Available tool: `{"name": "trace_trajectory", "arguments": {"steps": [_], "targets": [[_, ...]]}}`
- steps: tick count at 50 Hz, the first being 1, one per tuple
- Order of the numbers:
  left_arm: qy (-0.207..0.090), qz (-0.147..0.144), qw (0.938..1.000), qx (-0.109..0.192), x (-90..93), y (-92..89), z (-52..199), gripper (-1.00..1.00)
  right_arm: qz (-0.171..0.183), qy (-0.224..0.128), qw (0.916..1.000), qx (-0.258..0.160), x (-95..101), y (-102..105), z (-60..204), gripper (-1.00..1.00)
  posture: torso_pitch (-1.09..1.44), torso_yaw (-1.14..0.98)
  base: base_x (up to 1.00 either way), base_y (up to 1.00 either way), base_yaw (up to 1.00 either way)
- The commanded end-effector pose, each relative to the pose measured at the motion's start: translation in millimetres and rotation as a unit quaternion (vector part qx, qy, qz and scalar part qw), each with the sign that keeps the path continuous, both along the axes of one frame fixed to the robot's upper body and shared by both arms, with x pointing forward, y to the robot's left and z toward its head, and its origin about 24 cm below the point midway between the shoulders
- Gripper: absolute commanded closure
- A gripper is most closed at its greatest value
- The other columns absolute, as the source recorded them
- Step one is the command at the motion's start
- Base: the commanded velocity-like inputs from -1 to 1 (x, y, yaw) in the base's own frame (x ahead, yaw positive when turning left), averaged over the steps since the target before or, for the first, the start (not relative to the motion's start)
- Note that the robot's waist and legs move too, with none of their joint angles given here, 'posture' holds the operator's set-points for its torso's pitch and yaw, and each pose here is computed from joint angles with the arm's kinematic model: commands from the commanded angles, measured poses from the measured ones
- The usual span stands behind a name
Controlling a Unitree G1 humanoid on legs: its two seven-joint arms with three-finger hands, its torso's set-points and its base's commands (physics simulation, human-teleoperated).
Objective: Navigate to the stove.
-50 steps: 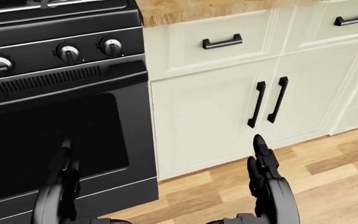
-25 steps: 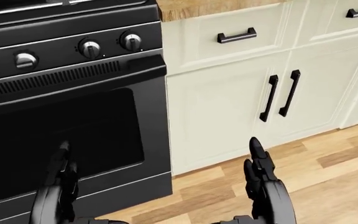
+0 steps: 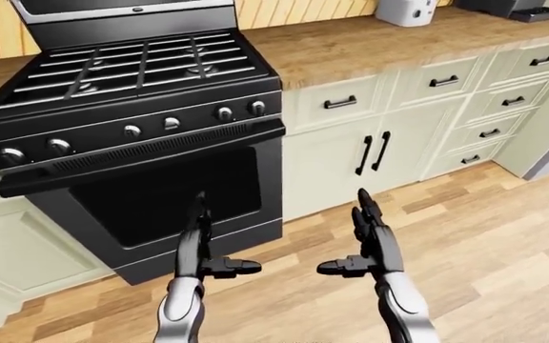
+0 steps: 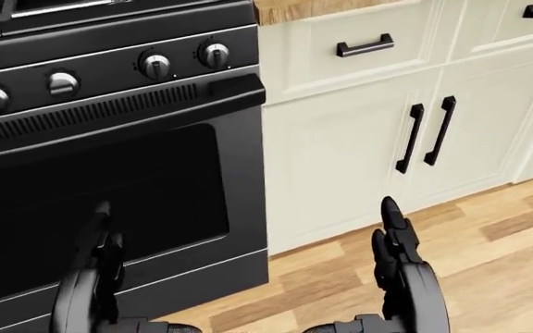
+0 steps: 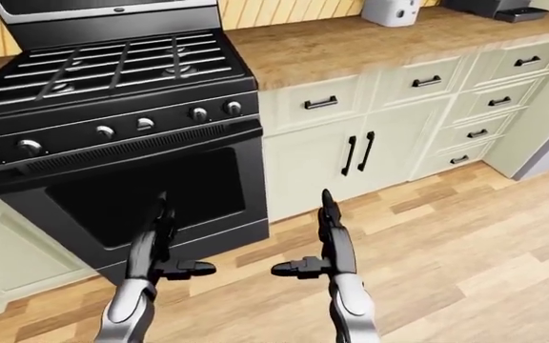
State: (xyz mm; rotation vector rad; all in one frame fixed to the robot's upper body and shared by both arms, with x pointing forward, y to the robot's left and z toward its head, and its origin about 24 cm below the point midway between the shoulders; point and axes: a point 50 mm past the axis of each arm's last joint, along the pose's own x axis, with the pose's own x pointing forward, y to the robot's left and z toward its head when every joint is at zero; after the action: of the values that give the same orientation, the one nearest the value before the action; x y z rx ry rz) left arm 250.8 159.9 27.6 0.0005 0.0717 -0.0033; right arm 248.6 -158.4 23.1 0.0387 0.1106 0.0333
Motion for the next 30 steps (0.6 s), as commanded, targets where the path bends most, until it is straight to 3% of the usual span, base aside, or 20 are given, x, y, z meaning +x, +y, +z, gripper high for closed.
{"name": "trace_trajectory", "arguments": {"steps": [1, 28, 30], "targets": [[-0.036, 0.002, 0.9994, 0.000, 3.2, 0.0, 13.6, -1.00, 0.006, -0.041, 0.9992, -0.004, 4.5, 0.8, 14.5, -1.00, 0.00, 0.00, -0.04, 0.17, 0.00], [-0.036, 0.002, 0.9994, 0.000, 3.2, 0.0, 13.6, -1.00, 0.004, -0.047, 0.9989, 0.002, 2.6, 0.3, 18.8, -1.00, 0.00, 0.00, -0.03, 0.17, 0.00], [-0.036, 0.002, 0.9994, 0.000, 3.2, 0.0, 13.6, -1.00, 0.011, -0.063, 0.9979, 0.004, 0.5, 1.2, 23.5, -1.00, 0.00, 0.00, -0.04, 0.18, 0.00]]}}
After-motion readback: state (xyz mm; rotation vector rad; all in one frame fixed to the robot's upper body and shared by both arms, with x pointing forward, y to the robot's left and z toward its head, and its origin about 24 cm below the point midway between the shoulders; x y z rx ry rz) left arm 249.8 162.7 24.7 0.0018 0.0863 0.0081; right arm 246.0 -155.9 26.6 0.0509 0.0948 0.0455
